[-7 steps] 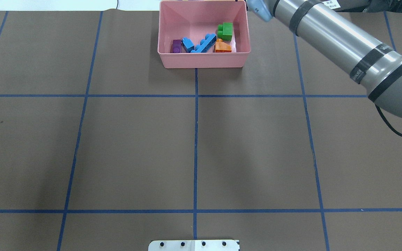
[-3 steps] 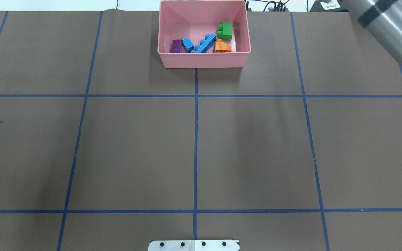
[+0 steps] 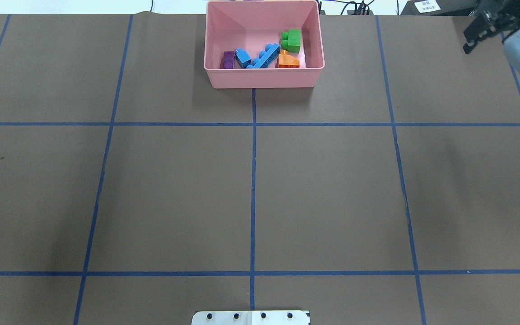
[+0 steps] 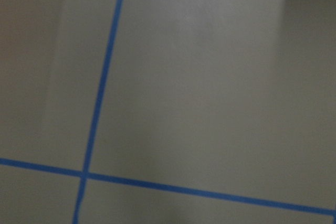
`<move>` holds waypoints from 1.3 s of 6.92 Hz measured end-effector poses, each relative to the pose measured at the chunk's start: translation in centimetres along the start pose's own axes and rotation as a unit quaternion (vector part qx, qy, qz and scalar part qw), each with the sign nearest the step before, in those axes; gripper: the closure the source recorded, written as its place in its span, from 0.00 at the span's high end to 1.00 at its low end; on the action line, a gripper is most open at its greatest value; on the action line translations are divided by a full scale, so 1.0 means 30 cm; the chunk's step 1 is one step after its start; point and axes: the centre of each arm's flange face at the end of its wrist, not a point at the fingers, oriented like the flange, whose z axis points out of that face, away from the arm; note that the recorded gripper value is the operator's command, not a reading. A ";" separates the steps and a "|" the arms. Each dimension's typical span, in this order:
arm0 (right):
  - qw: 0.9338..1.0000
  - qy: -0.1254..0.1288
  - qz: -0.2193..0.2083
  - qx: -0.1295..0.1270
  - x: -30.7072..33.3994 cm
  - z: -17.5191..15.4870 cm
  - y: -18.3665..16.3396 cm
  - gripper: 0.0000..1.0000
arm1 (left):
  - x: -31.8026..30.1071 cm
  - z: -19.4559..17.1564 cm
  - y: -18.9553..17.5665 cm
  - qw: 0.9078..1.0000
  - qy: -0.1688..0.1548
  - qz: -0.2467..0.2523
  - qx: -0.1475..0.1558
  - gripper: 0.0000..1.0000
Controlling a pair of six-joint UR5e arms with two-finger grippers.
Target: Put all blocks into box
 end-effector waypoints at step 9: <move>0.998 0.016 0.057 -0.020 0.638 0.044 0.885 1.00 | 0.005 -0.008 0.014 1.000 -0.001 0.005 0.001 1.00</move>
